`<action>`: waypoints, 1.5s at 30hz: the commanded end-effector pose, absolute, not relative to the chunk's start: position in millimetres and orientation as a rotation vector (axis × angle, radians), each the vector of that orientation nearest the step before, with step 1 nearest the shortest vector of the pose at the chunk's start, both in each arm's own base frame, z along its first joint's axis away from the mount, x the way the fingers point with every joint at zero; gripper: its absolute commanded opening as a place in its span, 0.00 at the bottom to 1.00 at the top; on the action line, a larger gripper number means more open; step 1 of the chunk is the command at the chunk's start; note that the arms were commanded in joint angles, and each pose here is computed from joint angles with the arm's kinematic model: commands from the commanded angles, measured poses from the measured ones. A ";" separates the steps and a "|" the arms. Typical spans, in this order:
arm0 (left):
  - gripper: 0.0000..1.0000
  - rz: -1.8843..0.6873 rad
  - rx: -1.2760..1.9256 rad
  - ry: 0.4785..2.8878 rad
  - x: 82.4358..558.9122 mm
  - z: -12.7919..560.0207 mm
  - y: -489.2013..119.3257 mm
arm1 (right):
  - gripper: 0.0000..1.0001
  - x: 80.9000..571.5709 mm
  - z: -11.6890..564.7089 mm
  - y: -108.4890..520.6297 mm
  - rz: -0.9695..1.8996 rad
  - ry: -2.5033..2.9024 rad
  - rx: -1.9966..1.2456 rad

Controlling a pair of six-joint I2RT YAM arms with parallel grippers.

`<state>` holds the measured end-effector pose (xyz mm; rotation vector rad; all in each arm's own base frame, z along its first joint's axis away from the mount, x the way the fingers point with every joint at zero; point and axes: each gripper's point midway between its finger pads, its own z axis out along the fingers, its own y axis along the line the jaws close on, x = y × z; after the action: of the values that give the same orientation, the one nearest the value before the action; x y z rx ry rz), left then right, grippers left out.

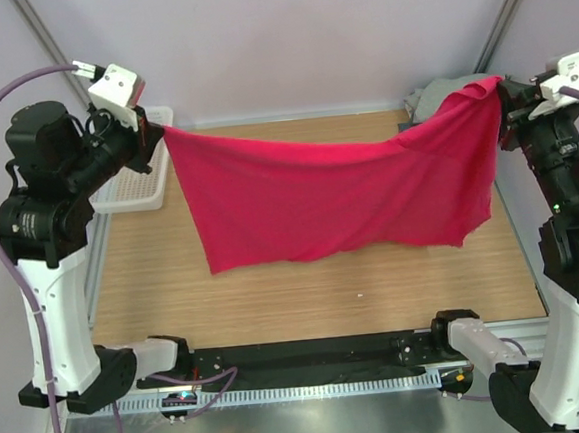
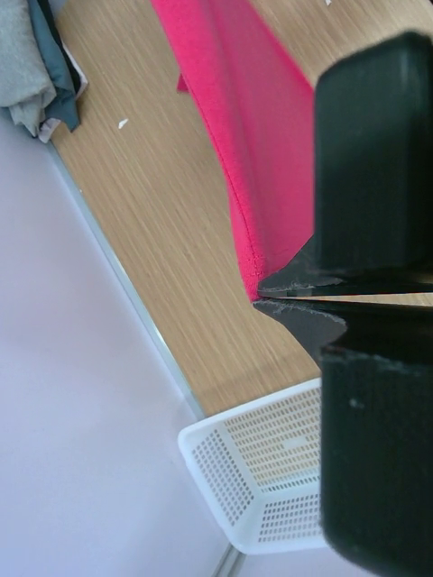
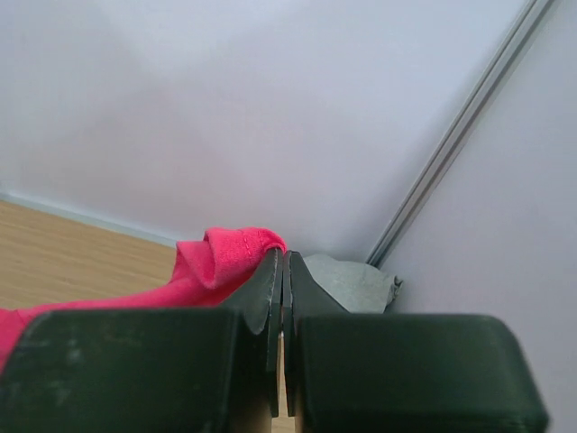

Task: Fold and stack the t-shirts
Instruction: Flatten the tshirt out

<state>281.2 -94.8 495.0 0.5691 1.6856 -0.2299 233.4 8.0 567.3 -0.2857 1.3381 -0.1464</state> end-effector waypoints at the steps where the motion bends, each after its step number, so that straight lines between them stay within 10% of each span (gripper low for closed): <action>1: 0.00 -0.142 0.598 1.720 322.3 478.0 -90.0 | 0.01 279.7 539.6 4.6 -0.179 1.411 -0.338; 19: 0.00 -0.052 0.544 1.719 549.5 426.0 -74.8 | 0.01 568.3 490.0 -22.1 -0.256 1.518 -0.317; 32: 0.00 -0.183 0.505 1.609 447.6 489.0 -86.4 | 0.01 450.8 510.1 4.0 -0.143 1.477 -0.376; 45: 0.00 -0.649 0.680 2.337 288.4 263.0 -110.5 | 0.01 313.5 287.7 53.6 0.269 2.045 -0.583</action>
<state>346.6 -103.1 300.3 0.6264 2.1500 -0.4699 342.5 38.9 349.7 -0.5393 1.8412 0.1083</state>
